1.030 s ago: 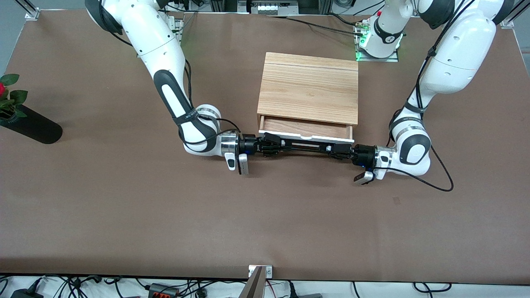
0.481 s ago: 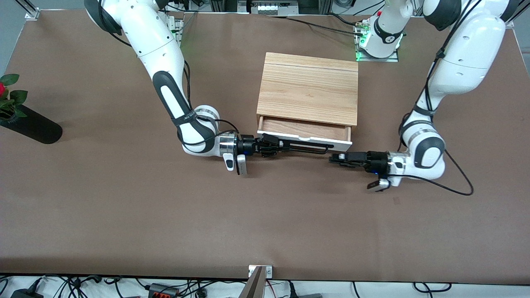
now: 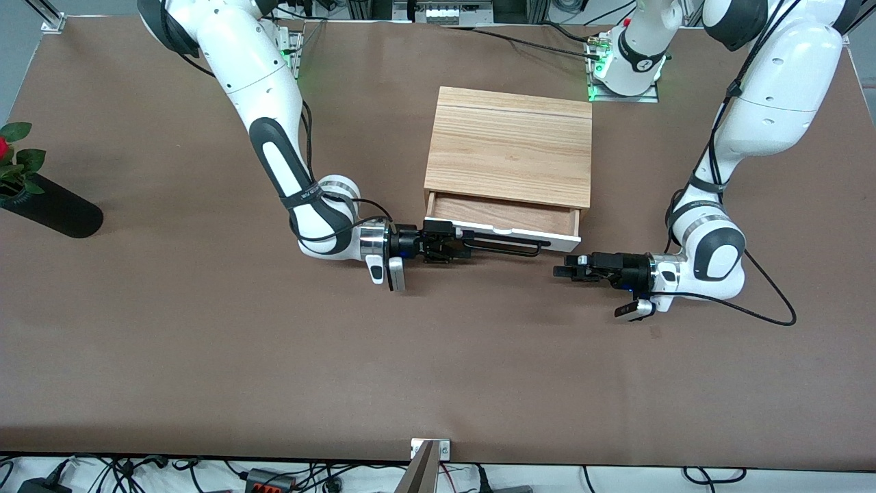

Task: Pull top drawer with both arms simultaneously
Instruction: 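Open the left gripper and draw it back from the handle, then release the handle with the right gripper while the left gripper retracts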

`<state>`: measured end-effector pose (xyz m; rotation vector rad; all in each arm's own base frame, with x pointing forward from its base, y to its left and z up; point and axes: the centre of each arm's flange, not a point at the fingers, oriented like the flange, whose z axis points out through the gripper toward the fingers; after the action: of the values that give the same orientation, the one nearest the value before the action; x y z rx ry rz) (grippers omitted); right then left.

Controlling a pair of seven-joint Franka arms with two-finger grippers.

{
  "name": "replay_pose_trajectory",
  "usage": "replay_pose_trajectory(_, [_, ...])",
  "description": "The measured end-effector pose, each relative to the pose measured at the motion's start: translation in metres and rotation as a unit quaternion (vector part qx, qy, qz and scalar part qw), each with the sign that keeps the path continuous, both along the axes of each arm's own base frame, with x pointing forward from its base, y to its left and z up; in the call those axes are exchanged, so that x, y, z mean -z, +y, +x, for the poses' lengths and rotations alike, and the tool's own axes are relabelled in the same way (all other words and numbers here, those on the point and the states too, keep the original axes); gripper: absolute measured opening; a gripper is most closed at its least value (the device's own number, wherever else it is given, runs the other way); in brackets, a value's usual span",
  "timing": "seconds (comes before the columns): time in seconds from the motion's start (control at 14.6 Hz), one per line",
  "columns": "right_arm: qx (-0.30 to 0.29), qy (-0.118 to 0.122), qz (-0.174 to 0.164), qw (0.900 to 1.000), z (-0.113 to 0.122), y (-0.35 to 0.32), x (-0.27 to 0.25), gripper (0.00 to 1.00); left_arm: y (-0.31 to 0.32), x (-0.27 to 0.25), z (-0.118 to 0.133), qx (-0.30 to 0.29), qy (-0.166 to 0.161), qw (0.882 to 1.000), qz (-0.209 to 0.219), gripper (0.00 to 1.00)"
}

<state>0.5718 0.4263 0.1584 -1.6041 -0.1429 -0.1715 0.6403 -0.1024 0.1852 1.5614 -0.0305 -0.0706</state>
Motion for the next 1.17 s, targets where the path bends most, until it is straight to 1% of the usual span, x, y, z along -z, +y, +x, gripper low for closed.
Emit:
replay_pose_trajectory(0.07, [0.004, 0.000, 0.000, 1.000, 0.003, -0.004, 0.000, 0.89, 0.002, -0.005, 0.004, 0.009, -0.005, 1.000, 0.010, 1.00])
replay_pose_trajectory(0.14, [0.009, -0.001, -0.001, 1.000, 0.008, -0.011, 0.000, 0.88, 0.006, -0.014, 0.010, 0.025, -0.009, 0.999, 0.030, 1.00])
replay_pose_trajectory(0.27, [0.021, -0.001, -0.002, 1.000, 0.018, -0.025, 0.000, 0.88, 0.017, -0.046, 0.031, 0.059, -0.003, 0.994, 0.089, 1.00])
replay_pose_trajectory(0.41, [0.037, -0.004, -0.007, 0.999, 0.030, -0.043, 0.000, 0.89, 0.026, -0.078, 0.045, 0.080, 0.011, 0.985, 0.151, 1.00])
replay_pose_trajectory(0.48, [0.051, -0.005, -0.019, 0.998, 0.037, -0.053, 0.000, 0.89, 0.030, -0.090, 0.048, 0.092, 0.017, 0.978, 0.185, 1.00])
replay_pose_trajectory(0.55, [0.072, -0.002, -0.039, 0.997, 0.045, -0.064, 0.000, 0.89, 0.033, -0.099, 0.048, 0.103, 0.023, 0.971, 0.217, 1.00])
replay_pose_trajectory(0.62, [0.094, 0.006, -0.062, 0.994, 0.051, -0.073, -0.001, 0.92, 0.035, -0.106, 0.046, 0.113, 0.029, 0.962, 0.248, 1.00])
replay_pose_trajectory(0.69, [0.111, 0.015, -0.084, 0.990, 0.057, -0.078, -0.005, 0.92, 0.038, -0.112, 0.044, 0.123, 0.033, 0.951, 0.280, 1.00])
replay_pose_trajectory(0.76, [0.125, 0.026, -0.106, 0.986, 0.064, -0.083, -0.014, 0.93, 0.040, -0.120, 0.042, 0.135, 0.033, 0.939, 0.316, 1.00])
replay_pose_trajectory(0.82, [0.135, 0.041, -0.129, 0.981, 0.071, -0.088, -0.026, 0.93, 0.041, -0.130, 0.039, 0.146, 0.032, 0.923, 0.355, 1.00])
replay_pose_trajectory(0.89, [0.142, 0.059, -0.148, 0.977, 0.078, -0.093, -0.042, 0.96, 0.042, -0.143, 0.037, 0.154, 0.033, 0.904, 0.398, 1.00])
replay_pose_trajectory(0.96, [0.149, 0.080, -0.166, 0.972, 0.086, -0.101, -0.059, 0.96, 0.042, -0.157, 0.034, 0.160, 0.032, 0.882, 0.442, 1.00])
replay_pose_trajectory(1.03, [0.155, 0.103, -0.184, 0.965, 0.096, -0.113, -0.075, 0.96, 0.038, -0.173, 0.031, 0.167, 0.028, 0.857, 0.486, 1.00])
replay_pose_trajectory(1.1, [0.164, 0.124, -0.202, 0.958, 0.105, -0.128, -0.090, 0.99, 0.031, -0.189, 0.027, 0.176, 0.024, 0.831, 0.528, 1.00])
replay_pose_trajectory(1.17, [0.176, 0.143, -0.218, 0.949, 0.114, -0.144, -0.106, 1.00, 0.022, -0.204, 0.021, 0.184, 0.024, 0.801, 0.568, 1.00])
